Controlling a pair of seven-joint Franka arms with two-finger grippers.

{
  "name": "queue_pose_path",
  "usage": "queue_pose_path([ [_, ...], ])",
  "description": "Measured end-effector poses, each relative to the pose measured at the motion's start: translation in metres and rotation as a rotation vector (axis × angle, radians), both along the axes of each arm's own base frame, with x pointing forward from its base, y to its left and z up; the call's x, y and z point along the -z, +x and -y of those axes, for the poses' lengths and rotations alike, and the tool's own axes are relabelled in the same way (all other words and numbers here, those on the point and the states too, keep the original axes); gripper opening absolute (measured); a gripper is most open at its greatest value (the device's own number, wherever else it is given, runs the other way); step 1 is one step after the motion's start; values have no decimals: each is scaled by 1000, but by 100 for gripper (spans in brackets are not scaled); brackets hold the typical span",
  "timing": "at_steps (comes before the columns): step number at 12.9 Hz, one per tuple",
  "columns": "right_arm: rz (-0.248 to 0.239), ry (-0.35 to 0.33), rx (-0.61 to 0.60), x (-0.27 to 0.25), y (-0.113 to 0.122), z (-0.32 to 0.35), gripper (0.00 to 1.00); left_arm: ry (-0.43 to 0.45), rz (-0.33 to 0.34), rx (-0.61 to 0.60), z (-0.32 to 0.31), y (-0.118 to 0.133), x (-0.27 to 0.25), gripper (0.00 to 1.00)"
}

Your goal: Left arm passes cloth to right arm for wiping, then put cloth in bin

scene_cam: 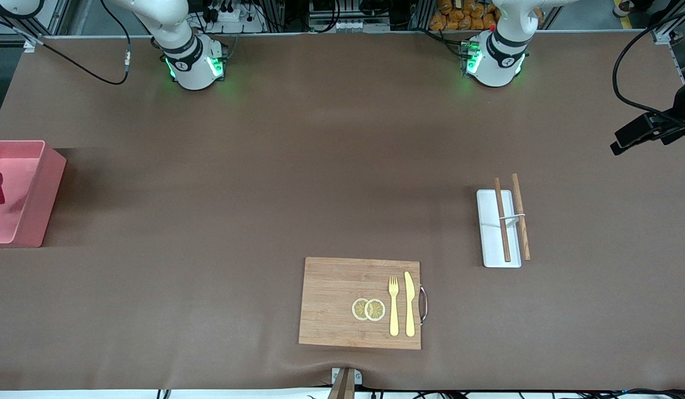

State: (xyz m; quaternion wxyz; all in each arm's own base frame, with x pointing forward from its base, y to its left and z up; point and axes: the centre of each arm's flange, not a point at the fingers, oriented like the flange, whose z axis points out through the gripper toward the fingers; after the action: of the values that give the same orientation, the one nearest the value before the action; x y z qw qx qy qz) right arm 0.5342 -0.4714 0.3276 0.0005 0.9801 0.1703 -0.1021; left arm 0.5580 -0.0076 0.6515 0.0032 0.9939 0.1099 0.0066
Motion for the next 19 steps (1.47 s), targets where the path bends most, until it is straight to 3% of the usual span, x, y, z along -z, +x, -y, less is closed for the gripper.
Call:
queue_pose_path([
  [4, -42, 51, 6, -16, -3, -8, 56, 0, 0, 0, 0, 0, 0, 100],
  [6, -61, 98, 15, -37, 8, -36, 78, 0, 0, 0, 0, 0, 0, 100],
  [8, -85, 97, 47, -70, 30, -87, 100, 0, 1, 1, 1, 0, 0, 100],
  [13, -139, 34, 204, -146, 72, -250, 100, 1, -11, 81, -2, -2, 0, 100],
  [16, -95, 0, 331, -195, 75, -329, 100, 2, -27, 91, -3, -9, -5, 100],
  [19, -46, -39, 455, -248, 62, -401, 100, 2, -29, 108, -3, -14, -9, 100],
])
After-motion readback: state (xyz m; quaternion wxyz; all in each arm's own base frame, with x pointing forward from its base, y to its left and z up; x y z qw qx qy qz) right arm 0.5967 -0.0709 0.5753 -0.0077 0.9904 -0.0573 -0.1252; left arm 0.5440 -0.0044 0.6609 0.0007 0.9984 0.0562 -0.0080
